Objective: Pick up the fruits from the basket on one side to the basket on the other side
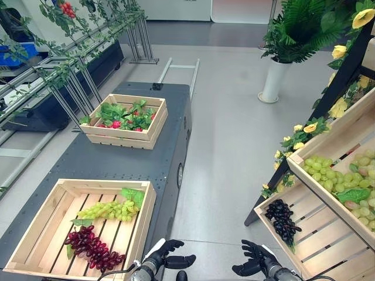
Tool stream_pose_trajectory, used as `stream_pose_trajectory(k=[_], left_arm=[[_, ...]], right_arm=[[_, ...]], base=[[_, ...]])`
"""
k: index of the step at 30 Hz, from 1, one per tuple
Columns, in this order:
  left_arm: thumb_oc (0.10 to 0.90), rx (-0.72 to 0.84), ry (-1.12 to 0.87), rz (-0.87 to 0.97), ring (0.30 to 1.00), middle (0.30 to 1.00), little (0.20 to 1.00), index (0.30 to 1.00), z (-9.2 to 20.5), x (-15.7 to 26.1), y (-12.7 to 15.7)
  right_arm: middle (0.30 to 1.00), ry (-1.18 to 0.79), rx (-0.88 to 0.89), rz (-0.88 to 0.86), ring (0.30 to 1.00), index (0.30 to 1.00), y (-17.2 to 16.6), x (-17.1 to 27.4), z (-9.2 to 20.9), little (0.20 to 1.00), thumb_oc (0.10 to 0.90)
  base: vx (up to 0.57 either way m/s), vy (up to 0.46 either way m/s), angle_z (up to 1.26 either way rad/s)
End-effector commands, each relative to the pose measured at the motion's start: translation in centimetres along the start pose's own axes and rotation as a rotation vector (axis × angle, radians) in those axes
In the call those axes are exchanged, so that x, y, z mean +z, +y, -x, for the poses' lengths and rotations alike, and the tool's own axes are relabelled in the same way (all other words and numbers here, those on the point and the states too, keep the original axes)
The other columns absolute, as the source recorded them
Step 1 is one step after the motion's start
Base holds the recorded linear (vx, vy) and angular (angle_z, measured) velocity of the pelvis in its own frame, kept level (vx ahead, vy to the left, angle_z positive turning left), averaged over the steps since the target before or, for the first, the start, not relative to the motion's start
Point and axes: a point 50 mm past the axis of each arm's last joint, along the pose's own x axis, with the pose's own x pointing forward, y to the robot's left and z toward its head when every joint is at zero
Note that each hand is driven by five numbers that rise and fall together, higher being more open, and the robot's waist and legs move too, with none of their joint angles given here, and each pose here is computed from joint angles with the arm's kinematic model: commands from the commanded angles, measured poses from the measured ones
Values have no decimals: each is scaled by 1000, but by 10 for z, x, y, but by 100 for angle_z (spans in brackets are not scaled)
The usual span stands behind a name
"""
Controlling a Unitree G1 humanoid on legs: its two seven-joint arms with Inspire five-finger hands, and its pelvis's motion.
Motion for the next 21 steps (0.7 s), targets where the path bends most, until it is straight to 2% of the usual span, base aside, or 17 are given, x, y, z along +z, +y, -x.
stream_pose_trajectory(k=[1,6,9,14,21], left_arm=[[800,14,-111,-26,900,900,900,900,-17,36,9],[800,3,-147,-50,900,900,900,900,-17,39,9],[800,-15,-212,-192,900,900,900,900,-15,45,1],[800,9,-273,-253,900,900,900,900,-17,55,6],[800,319,-573,-290,900,900,900,900,-5,80,21]], right_arm=[[900,-123,9,11,900,900,-5,41,-13,900,800],[900,-123,20,5,900,900,-4,42,-14,900,800],[900,-104,23,1,900,900,-2,38,-14,900,800],[900,-135,10,-65,900,900,-6,43,-14,900,800],[900,-152,-54,-136,900,900,-12,39,-11,900,800]], base=[[0,0,0],[0,0,0],[0,0,0],[-5,-4,-2],[-6,-2,0]])
